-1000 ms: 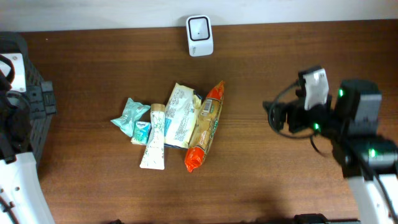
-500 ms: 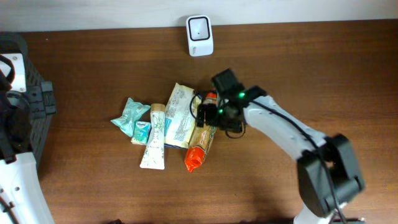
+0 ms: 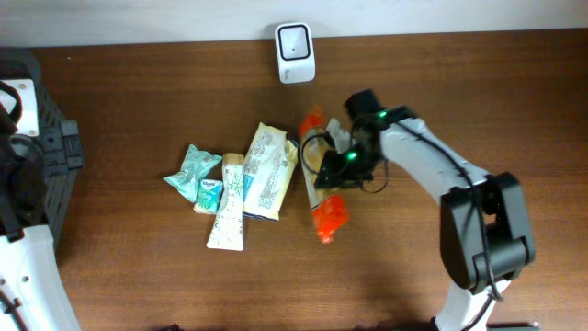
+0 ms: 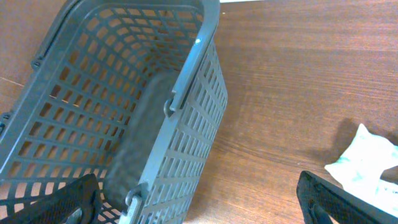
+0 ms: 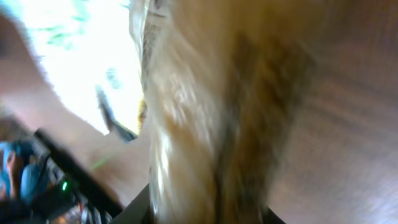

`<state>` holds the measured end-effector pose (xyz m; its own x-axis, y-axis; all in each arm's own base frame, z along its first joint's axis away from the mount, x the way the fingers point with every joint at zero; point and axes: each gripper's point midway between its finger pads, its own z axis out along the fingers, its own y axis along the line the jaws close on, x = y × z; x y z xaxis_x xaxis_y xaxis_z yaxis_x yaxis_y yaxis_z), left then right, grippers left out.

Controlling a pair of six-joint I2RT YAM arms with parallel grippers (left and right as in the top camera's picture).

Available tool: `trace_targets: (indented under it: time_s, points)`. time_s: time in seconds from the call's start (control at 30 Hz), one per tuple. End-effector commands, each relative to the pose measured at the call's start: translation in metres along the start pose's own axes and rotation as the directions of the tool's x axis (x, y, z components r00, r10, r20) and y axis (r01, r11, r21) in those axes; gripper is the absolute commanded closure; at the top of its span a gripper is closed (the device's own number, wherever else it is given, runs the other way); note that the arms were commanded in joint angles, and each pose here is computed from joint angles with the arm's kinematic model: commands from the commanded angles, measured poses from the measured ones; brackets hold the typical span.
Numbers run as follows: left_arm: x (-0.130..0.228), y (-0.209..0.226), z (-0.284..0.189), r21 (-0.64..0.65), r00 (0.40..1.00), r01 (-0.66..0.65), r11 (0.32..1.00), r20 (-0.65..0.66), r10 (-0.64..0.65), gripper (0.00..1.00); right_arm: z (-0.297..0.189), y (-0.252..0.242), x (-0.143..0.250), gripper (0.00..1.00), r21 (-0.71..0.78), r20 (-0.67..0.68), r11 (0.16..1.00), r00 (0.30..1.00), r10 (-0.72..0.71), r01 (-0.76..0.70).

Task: Scan the item barcode
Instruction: 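Reach the right gripper to the spaghetti package and grasp it, then lift the spaghetti package with the right gripper toward the scanner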

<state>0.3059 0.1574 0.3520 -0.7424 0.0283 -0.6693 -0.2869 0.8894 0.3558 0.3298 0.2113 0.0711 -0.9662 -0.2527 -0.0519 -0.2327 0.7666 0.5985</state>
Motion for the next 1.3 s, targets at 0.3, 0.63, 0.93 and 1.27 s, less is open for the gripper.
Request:
trace_targets:
  time_s: [0.3, 0.63, 0.93, 1.27]
  points:
    - [-0.001, 0.0, -0.001, 0.004, 1.0, -0.008, 1.0, 0.006, 0.008, 0.01, -0.041, -0.09, -0.009, 0.2, 0.207, -0.001, 0.965, 0.986, -0.164, 0.16]
    - [-0.001, 0.0, -0.001, 0.004, 1.0, -0.008, 1.0, 0.006, 0.008, 0.01, 0.013, -0.062, 0.013, 0.11, 0.214, -0.217, 0.891, 0.909, -0.357, 0.401]
    - [-0.001, 0.0, -0.001, 0.004, 1.0, -0.008, 1.0, 0.006, 0.008, 0.01, 0.007, -0.041, -0.002, 0.96, 0.0, -0.079, 0.982, 0.979, -0.187, 0.187]
    - [-0.001, 0.0, -0.001, 0.004, 1.0, -0.008, 1.0, 0.006, 0.008, 0.01, -0.153, 0.125, -0.017, 0.96, -0.435, 0.405, 0.721, 0.832, -0.378, 0.539]
